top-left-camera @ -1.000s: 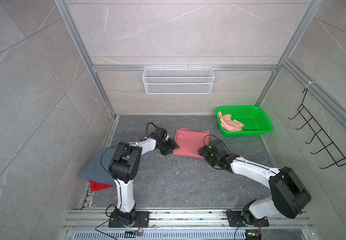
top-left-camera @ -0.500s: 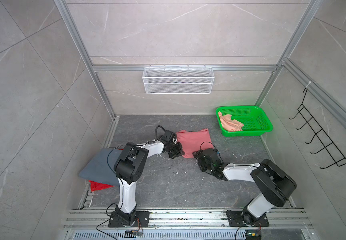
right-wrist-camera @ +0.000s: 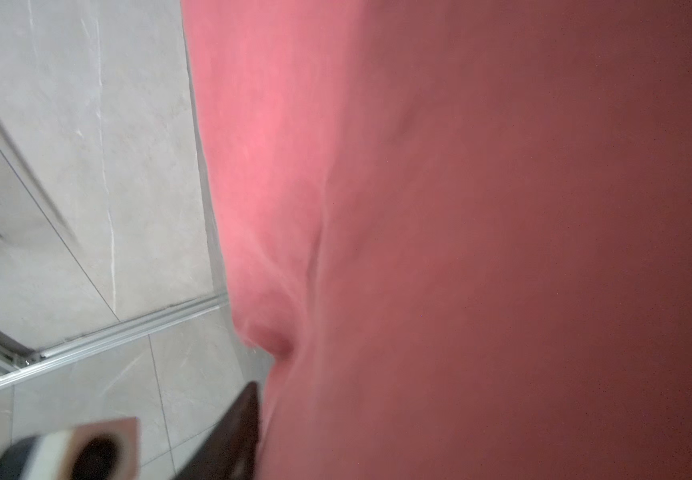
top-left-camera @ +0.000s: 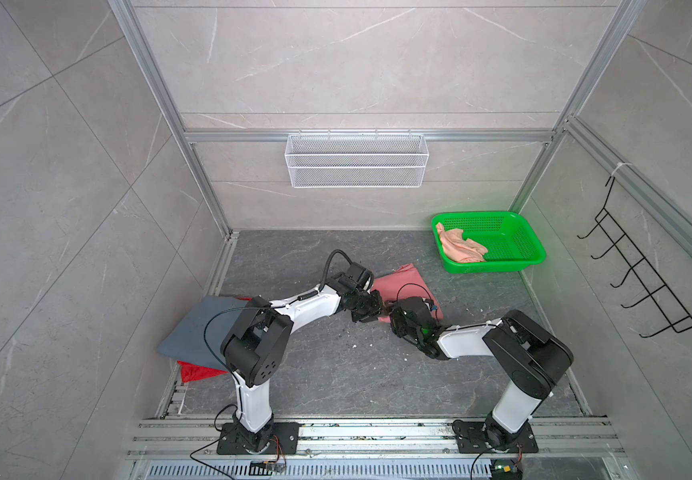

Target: Fold and stack the t-shirts

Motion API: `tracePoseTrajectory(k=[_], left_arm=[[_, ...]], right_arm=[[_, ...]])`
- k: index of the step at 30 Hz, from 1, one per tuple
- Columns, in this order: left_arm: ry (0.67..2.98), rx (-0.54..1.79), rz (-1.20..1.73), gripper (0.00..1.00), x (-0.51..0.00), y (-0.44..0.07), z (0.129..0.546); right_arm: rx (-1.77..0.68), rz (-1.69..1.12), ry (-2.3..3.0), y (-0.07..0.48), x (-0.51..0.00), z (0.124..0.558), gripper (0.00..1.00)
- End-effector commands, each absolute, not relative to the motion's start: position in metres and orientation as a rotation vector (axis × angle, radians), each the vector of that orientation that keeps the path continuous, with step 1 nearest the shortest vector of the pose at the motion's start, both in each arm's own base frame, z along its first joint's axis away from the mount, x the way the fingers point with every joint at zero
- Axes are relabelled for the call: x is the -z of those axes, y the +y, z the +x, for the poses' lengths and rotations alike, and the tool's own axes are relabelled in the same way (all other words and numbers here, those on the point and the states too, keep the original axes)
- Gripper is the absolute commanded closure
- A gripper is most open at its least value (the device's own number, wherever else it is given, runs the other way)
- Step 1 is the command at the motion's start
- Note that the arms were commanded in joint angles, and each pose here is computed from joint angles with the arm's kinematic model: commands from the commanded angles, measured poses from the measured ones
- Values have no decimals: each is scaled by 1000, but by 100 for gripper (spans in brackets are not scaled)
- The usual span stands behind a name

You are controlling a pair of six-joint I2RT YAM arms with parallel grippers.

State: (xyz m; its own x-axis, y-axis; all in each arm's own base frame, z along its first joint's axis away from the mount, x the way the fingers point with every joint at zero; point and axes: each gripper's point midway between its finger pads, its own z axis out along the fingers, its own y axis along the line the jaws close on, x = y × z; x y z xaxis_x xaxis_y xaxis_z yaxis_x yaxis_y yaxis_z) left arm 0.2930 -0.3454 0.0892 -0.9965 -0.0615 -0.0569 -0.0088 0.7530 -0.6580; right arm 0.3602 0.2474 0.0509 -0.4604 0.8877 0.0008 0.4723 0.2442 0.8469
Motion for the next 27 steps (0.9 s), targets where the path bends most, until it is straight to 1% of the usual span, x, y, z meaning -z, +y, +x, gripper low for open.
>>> tracePoseTrajectory(k=[1, 2, 4, 7, 8, 9, 11, 12, 13, 14, 15, 17, 22, 27], left_arm=[[2848, 1024, -28, 53, -108, -321, 272], [2851, 1002, -37, 50, -107, -312, 266], [2854, 960, -41, 47, -106, -298, 257], [2868, 925, -89, 44, -101, -279, 253], [2860, 947, -126, 41, -101, -274, 255], [2840, 990, -164, 37, -103, -274, 259], [2793, 1093, -276, 24, -105, -271, 271], [2771, 1140, -316, 22, -107, -272, 277], [2743, 1202, -353, 16, -111, -275, 284], [2717, 1264, -382, 13, -114, -279, 290], [2702, 1305, -412, 3, -116, -283, 294], [2678, 1382, -456, 1, -118, -293, 303], [2606, 1600, -588, 0, -116, -314, 315], [2636, 1624, -676, 0, -98, -327, 306]], right_arm=[[-1097, 1292, 2030, 241, -45, 353, 77], [-1083, 1291, 2047, 240, -44, 351, 82], [-1073, 1267, 2071, 240, -44, 347, 88], [-1081, 1242, 2094, 240, -44, 341, 91], [-1085, 1230, 2106, 240, -46, 339, 92], [-1081, 1220, 2126, 241, -46, 337, 92], [-1077, 1187, 2147, 241, -52, 333, 92], [-1074, 1180, 2154, 241, -54, 332, 93], [-1071, 1174, 2159, 240, -57, 331, 93], [-1072, 1164, 2160, 240, -60, 330, 93], [-1077, 1160, 2162, 240, -64, 330, 93], [-1089, 1136, 2176, 243, -71, 329, 93], [-1105, 1124, 2193, 245, -76, 325, 93], [-1132, 1130, 2185, 248, -78, 327, 93]])
